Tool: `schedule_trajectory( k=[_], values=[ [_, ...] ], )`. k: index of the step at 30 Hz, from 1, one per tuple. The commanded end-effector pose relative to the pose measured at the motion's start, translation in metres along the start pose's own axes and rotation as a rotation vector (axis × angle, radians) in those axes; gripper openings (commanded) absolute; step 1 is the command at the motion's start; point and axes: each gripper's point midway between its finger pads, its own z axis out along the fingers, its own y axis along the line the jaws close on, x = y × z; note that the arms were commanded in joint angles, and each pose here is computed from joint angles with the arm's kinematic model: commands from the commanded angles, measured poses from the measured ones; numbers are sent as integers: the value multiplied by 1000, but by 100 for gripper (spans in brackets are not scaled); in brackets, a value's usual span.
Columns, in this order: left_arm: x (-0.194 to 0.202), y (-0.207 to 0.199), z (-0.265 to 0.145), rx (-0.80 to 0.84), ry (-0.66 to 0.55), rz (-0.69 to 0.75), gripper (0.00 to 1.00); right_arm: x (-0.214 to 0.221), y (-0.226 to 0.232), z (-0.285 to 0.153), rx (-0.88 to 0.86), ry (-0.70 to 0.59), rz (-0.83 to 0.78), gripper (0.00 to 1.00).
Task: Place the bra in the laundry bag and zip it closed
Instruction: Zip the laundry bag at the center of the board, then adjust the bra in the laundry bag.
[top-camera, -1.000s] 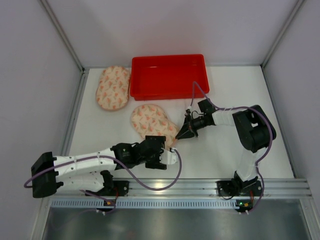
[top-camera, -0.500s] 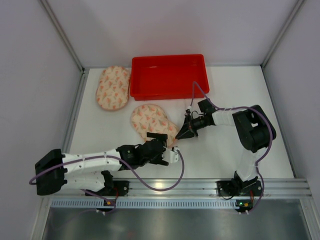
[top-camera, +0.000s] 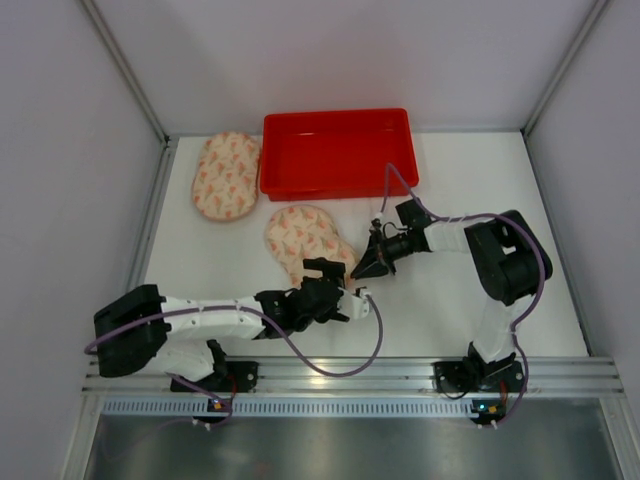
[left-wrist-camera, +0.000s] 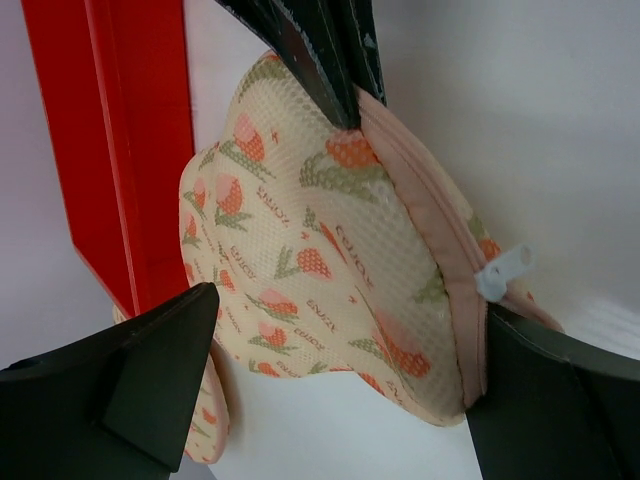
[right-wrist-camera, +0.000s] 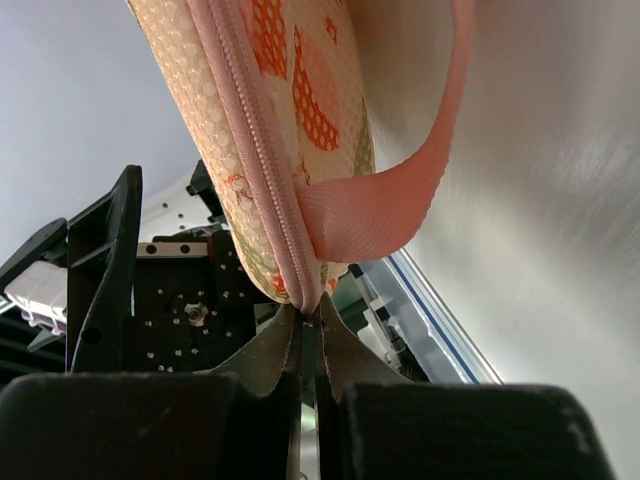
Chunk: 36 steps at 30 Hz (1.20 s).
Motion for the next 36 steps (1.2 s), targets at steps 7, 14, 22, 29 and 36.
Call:
schedule_trajectory(
  k=[7, 14, 22, 29, 36],
  values=[
    [-28, 32, 22, -193, -91, -113, 99, 21, 23, 0, -61, 45, -76, 0],
    [-20, 4, 3, 11, -94, -84, 98, 15, 21, -1, -39, 34, -98, 0],
    [-26, -26, -48, 269, -227, -71, 99, 13, 22, -4, -31, 25, -115, 0],
    [-35, -33, -81, 412, -300, 21, 91, 5, 21, -3, -26, 33, -107, 0],
    [-12, -14, -48, 259, -98, -24, 80, 8, 23, -3, -52, 42, -91, 0]
  ],
)
